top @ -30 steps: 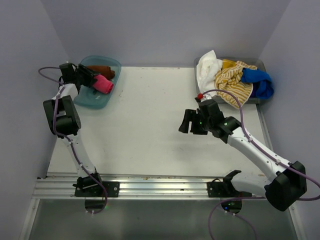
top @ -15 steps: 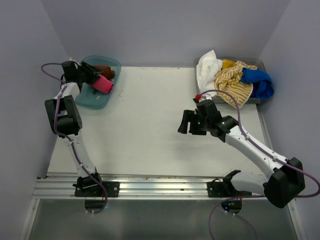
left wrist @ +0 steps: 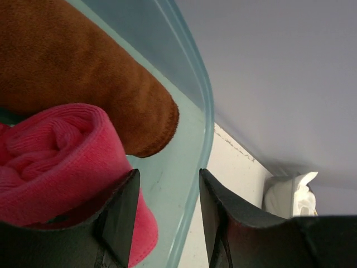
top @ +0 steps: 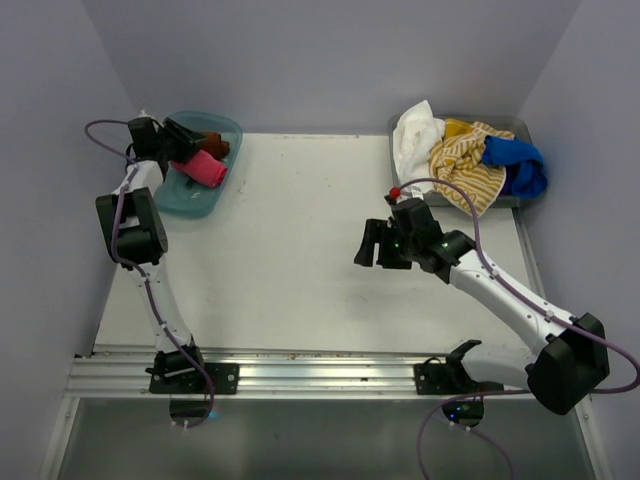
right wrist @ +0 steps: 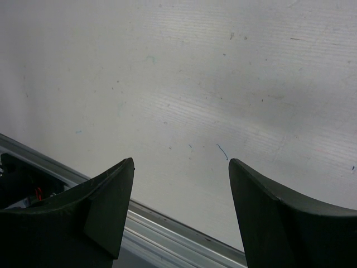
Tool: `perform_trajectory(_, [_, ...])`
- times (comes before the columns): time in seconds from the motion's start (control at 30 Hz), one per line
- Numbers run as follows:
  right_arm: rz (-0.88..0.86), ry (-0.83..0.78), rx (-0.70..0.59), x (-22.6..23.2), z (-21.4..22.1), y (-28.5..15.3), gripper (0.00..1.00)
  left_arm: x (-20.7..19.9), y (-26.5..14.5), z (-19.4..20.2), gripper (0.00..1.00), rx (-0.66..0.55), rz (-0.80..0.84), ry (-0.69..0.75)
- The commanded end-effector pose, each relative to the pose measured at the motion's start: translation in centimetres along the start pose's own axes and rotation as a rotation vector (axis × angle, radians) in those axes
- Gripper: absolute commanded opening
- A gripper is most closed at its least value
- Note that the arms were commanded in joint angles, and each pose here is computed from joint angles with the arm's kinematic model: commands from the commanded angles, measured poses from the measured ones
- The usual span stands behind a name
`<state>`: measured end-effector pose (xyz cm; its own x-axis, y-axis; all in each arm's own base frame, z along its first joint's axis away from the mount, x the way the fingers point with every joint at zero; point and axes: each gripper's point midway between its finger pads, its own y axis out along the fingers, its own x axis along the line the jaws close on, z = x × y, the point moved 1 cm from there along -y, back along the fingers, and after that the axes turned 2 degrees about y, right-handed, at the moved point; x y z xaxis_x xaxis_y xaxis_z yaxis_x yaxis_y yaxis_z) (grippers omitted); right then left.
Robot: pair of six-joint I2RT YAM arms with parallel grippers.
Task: Roll the towels
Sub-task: Place the rolled towel into the container
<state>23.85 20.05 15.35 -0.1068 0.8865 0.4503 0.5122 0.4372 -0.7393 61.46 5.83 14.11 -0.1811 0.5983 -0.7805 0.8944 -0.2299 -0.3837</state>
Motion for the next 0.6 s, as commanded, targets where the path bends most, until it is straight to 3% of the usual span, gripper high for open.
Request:
perform_trajectory(0.0, [-0.009, -0.017, -0.046, 0.9, -1.6, -0.6, 0.73, 1.7, 1.1, -1.1, 0.5, -0.036, -0.035, 0.026])
perform_trajectory(0.57, [-0.002, -0.016, -0.042, 0.8, -1.4, -0.5, 0.73, 6.9, -1.3, -3.1, 0.48, -0.168, -0.203, -0.094])
